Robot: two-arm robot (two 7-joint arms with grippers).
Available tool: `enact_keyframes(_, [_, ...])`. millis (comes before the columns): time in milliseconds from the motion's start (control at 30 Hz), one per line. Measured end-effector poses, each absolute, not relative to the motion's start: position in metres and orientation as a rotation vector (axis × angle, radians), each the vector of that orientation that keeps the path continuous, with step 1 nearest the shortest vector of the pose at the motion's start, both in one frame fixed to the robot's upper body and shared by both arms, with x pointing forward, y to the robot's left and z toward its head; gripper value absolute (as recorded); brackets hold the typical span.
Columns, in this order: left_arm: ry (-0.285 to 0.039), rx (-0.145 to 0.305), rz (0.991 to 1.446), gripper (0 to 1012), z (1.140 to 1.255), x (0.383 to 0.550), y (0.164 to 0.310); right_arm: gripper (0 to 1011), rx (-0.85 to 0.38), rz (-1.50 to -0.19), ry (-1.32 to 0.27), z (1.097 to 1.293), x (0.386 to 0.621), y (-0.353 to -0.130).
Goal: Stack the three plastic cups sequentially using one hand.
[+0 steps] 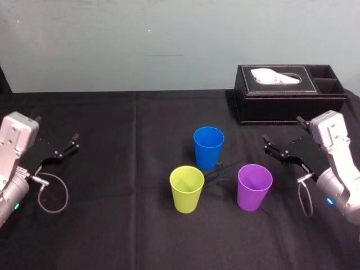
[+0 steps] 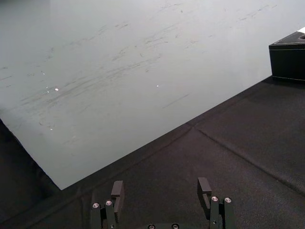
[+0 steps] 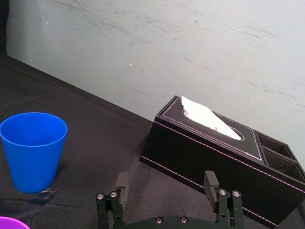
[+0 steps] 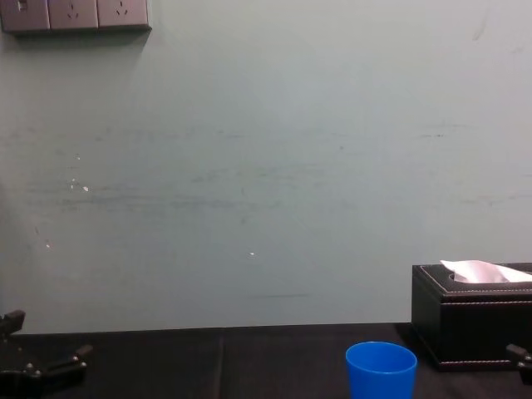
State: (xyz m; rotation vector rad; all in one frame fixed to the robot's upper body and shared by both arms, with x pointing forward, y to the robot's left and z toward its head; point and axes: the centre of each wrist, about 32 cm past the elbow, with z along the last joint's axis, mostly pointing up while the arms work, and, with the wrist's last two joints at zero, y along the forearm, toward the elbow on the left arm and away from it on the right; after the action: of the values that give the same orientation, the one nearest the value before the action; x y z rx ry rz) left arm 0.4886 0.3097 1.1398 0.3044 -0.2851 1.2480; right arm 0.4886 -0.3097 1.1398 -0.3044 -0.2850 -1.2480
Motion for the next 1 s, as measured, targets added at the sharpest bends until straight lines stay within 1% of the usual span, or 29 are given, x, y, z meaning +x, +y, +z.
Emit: enact_keyframes(1000, [-0.285, 0.304, 1.248, 1010, 1.1398, 0.4886, 0.3097, 1003, -0.304, -1.248, -0.285, 1.1398, 0.4886, -0.3097])
